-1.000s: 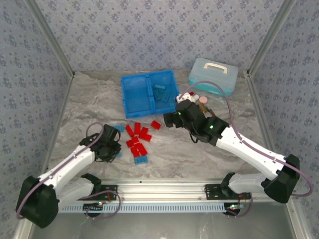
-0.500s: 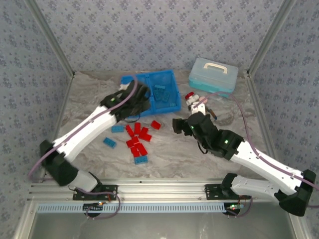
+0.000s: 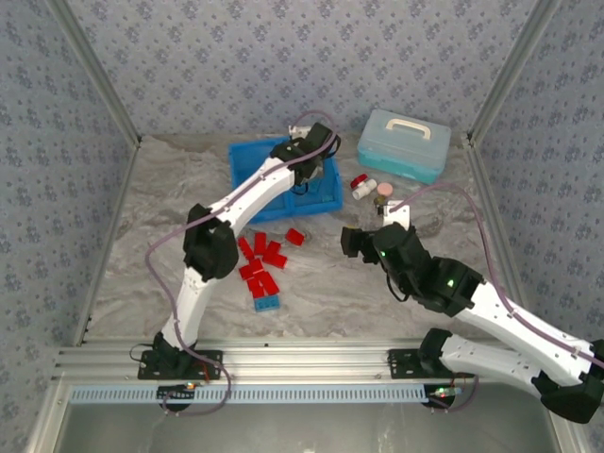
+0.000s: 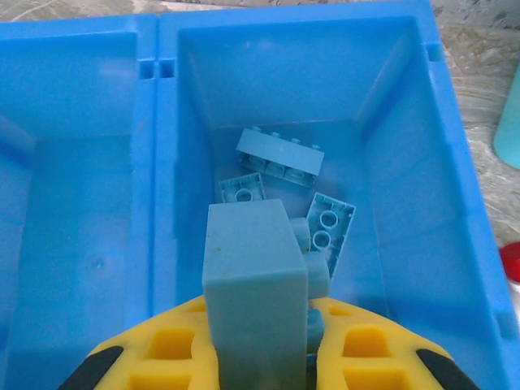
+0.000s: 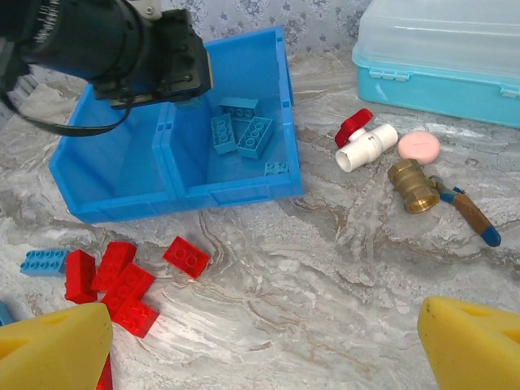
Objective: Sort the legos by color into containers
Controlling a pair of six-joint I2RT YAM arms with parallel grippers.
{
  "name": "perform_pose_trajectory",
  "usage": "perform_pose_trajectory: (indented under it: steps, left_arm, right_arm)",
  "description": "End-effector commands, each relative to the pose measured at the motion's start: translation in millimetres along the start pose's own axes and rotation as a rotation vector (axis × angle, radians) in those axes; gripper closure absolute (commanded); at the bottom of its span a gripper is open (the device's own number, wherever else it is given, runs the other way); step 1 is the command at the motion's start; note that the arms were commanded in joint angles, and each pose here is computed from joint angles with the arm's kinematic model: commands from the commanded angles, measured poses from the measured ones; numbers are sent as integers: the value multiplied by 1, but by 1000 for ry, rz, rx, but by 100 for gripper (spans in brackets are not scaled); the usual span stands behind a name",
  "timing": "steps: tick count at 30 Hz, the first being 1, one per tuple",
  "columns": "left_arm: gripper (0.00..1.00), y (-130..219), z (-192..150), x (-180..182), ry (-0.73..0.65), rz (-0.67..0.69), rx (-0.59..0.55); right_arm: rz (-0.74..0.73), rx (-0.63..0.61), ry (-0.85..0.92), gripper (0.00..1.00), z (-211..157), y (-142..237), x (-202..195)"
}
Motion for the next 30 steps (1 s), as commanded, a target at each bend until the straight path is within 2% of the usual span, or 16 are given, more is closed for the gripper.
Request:
perform_pose_trajectory:
  steps: [1,3,8,12,15,17,21,24,27,30]
  left_arm:
    - [90,-13,4,-9,-61,-39,10]
    - [88,-23,-1,-16,-63,-65,30]
    - [72,-31,-3,-22,-40,-100,55]
    - [60,-7,9,-23,-12,-146,43]
    - [40,18,22,-20,0,-172,17]
    - [32,35,30,-17,8,-186,3]
    - [31,81,47,-1,15,-212,-27]
    - [31,116,50,24,50,-198,-54]
    - [30,145,39,63,118,-160,-96]
    - [29,160,12,113,201,-98,-109]
  right_arm:
    - [-40,4,-11,1,-6,2,-5]
    - [-36,2,-11,1,-4,3,-4]
    - [-44,3,-4,1,0,9,-6]
    - [-42,2,-1,1,1,12,-6]
    - [-32,-3,-29,1,2,13,-5]
    - [-25,-9,-33,1,3,13,-3]
    - [-24,-21,-36,1,7,14,-2]
    - [-39,-18,-28,0,5,12,-3]
    - [-46,-10,-24,0,1,9,-2]
    - [-49,-5,-23,0,-2,7,-2]
Point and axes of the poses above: each hand's point on the last joint's axis, 136 mm out from that joint toward the fingers, its own y axis back along the fingers, its own x axis along the line the jaws close on, z = x × y, the point moved 10 cm from there along y, back along the fingers, and after that the axes turned 6 degrees about y, right-handed, at the moved point
